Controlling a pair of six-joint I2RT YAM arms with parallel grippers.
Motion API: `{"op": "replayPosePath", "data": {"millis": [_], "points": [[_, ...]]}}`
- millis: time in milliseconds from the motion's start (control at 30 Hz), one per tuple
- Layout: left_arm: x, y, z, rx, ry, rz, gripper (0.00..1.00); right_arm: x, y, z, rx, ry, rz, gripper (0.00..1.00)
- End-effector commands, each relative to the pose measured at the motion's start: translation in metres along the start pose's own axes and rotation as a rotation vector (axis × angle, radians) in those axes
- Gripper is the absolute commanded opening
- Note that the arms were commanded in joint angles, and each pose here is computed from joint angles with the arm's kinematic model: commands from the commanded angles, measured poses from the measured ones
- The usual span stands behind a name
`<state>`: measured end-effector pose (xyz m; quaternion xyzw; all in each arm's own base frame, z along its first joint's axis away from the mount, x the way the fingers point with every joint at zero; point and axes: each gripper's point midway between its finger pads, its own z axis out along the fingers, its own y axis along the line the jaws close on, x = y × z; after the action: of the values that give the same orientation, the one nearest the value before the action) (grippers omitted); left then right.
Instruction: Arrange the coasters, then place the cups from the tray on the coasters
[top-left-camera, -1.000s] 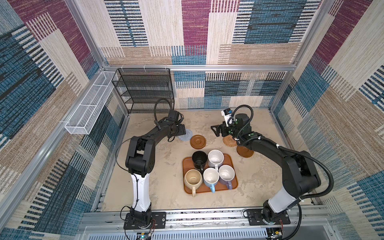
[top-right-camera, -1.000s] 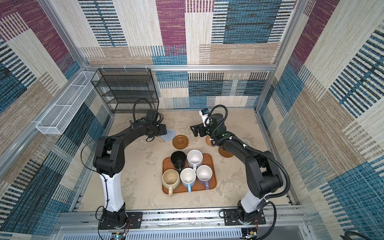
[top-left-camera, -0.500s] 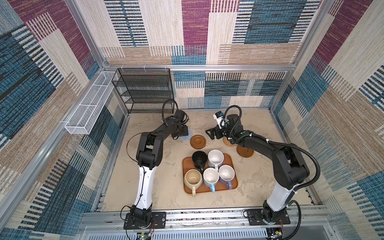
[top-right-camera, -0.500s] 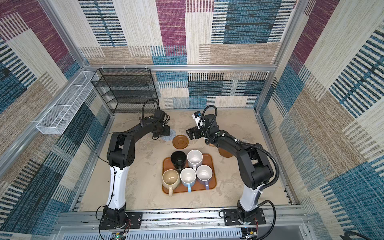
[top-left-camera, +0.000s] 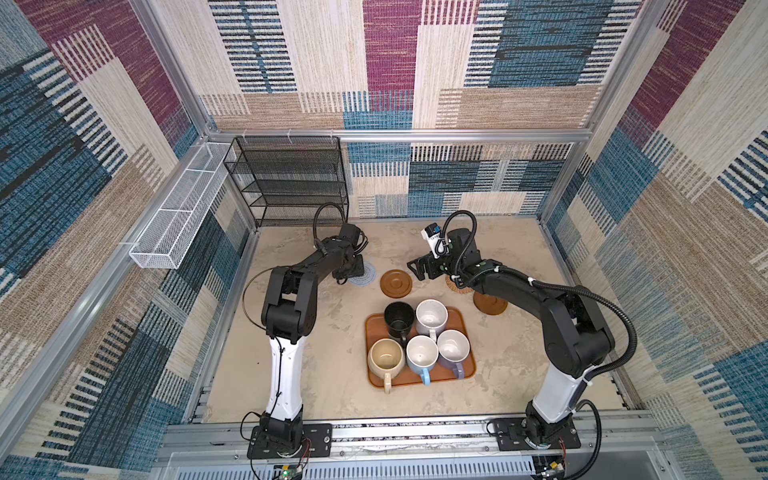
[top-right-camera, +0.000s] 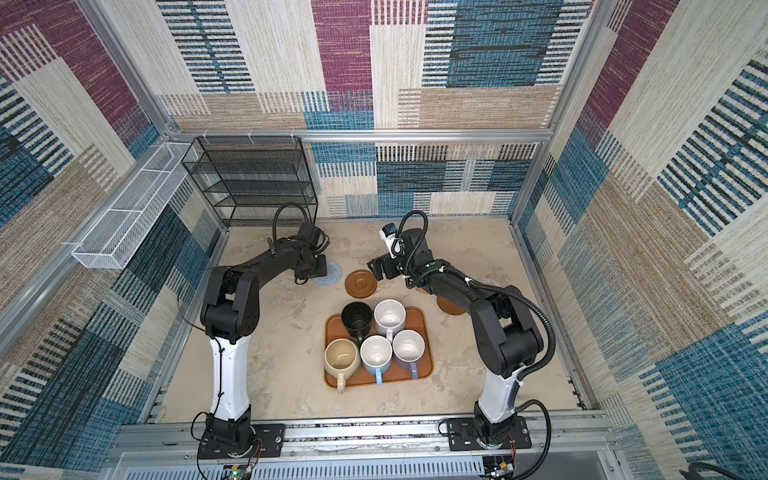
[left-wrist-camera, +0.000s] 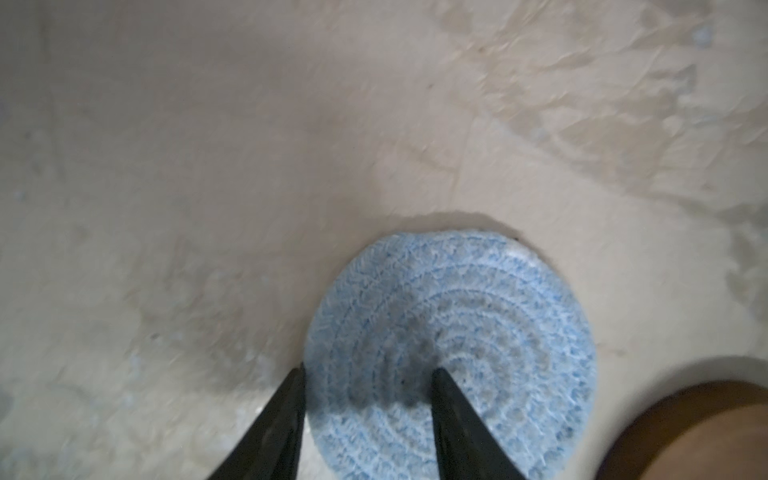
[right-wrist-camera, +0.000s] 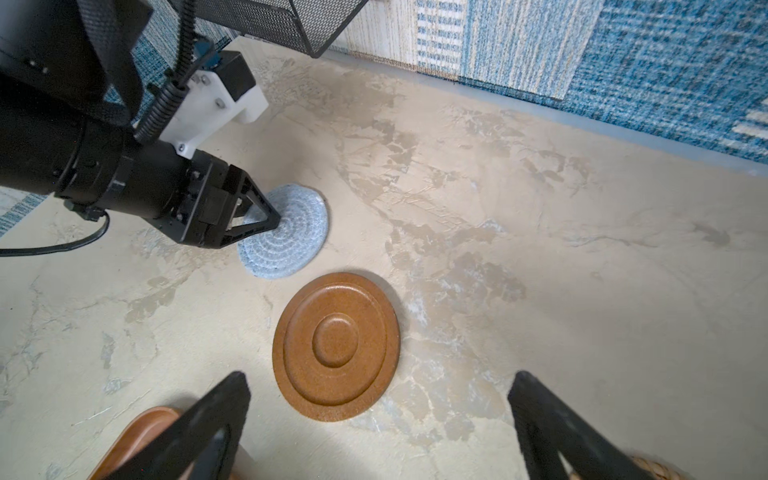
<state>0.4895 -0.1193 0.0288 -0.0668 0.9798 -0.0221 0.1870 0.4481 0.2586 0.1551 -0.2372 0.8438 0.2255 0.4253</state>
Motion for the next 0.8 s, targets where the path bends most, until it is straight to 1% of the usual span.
{"op": "replayPosePath", "data": {"millis": [0,100,333,467,567,767], "points": [[0.023,0.031,0.004,-0.099,0.079,-0.016,0.48,-0.008,-0.002,-0.003,0.021,-0.025,-0.004,1.00],[0.025,0.034,0.002,-0.100,0.074,-0.024,0.47,-0.009,-0.001,-0.004,0.023,-0.029,-0.006,1.00],[0.032,0.055,-0.018,-0.187,0.046,-0.036,0.47,-0.008,-0.005,-0.004,0.044,-0.025,-0.008,0.99],[0.036,0.053,-0.018,-0.147,0.045,-0.054,0.47,-0.007,-0.007,0.001,0.044,-0.018,-0.004,1.00],[0.030,0.046,-0.014,-0.094,0.032,-0.064,0.47,-0.008,-0.003,0.002,0.025,-0.020,-0.004,1.00],[0.021,0.037,-0.011,-0.049,0.029,-0.087,0.48,-0.009,0.004,0.001,0.007,-0.019,-0.017,1.00]]}}
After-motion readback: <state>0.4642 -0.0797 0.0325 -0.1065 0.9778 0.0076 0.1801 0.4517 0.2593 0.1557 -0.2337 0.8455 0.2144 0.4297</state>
